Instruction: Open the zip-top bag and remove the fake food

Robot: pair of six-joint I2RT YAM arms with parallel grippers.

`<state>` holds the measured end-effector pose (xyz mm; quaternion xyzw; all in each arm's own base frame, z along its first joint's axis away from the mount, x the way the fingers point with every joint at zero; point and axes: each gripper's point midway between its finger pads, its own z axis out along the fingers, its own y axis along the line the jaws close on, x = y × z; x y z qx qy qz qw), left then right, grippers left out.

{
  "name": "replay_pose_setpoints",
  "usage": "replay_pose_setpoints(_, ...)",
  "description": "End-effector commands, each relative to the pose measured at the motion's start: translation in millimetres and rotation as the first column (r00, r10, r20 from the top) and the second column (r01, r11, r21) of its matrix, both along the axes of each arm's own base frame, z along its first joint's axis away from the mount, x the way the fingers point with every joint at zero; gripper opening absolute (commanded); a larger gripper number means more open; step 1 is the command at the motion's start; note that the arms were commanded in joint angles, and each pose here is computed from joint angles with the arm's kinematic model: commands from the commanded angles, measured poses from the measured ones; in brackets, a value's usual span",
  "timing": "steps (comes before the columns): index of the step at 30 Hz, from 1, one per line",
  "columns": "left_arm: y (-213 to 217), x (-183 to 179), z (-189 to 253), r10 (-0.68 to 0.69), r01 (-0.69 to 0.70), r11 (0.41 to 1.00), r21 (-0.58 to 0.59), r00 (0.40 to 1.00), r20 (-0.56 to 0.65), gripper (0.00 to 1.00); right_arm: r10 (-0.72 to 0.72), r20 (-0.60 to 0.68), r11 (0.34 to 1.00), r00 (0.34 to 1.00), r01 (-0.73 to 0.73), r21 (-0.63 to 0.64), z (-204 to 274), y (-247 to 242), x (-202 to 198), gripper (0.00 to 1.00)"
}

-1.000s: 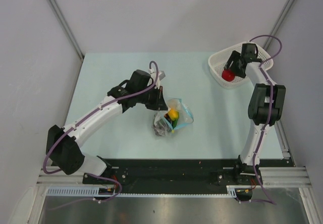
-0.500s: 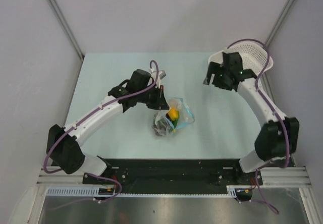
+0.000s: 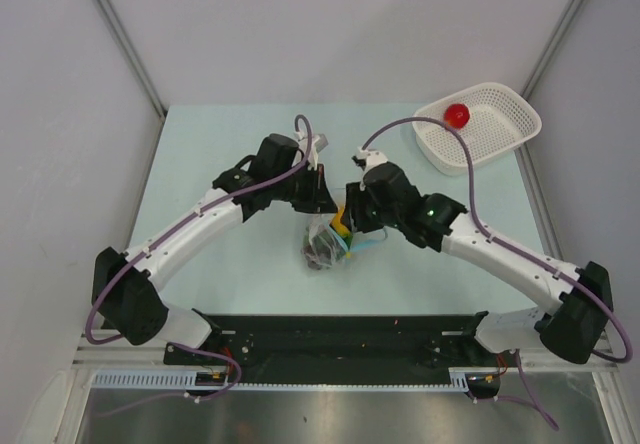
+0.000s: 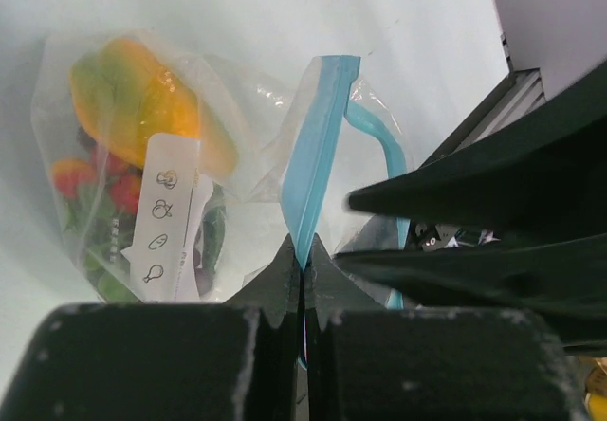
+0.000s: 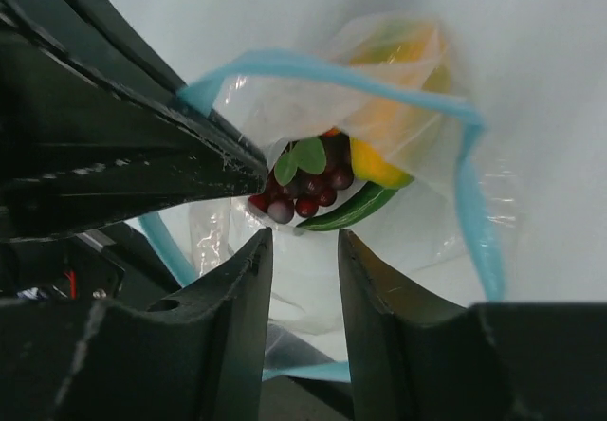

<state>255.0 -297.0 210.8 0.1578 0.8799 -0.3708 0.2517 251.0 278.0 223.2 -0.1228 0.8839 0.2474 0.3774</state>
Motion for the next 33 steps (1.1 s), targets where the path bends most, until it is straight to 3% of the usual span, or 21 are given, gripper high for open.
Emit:
replay_pose_setpoints(1, -8, 4, 51, 0.002, 0.006, 0.996, -0.093, 0.996, 0.090, 0.00, -0.035, 0.054, 0.999, 0.998, 0.035, 0.013, -6, 16, 13, 0.37)
replay_pose_setpoints(9, -5, -2, 62, 0.006, 0.003, 0.995, -0.098, 0.996, 0.093, 0.00, -0.049, 0.075, 0.997, 0.996, 0.053, -0.051, -41, 17, 32, 0.34)
replay_pose_setpoints(17, -16, 21, 54, 0.128, -0.118, 0.985, -0.125, 0.989, 0.076, 0.00, -0.059, 0.085, 0.993, 0.995, 0.067, -0.100, -87, 20, 55, 0.48)
replay_pose_setpoints(23, -18, 27, 46, 0.110, -0.105, 0.993, -0.062, 0.990, 0.085, 0.00, -0.044, 0.081, 0.990, 0.996, 0.054, -0.128, -110, 22, 66, 0.61)
replay_pose_setpoints(30, -20, 21, 29, 0.086, -0.084, 0.995, -0.047, 0.996, 0.035, 0.00, 0.010, 0.057, 0.998, 0.998, -0.006, -0.063, -136, 45, 74, 0.73)
replay_pose_setpoints(33, -17, 20, 27, 0.082, -0.081, 0.996, -0.028, 0.996, 0.041, 0.00, 0.011, 0.068, 0.999, 0.998, -0.008, -0.050, -140, 49, 80, 0.72)
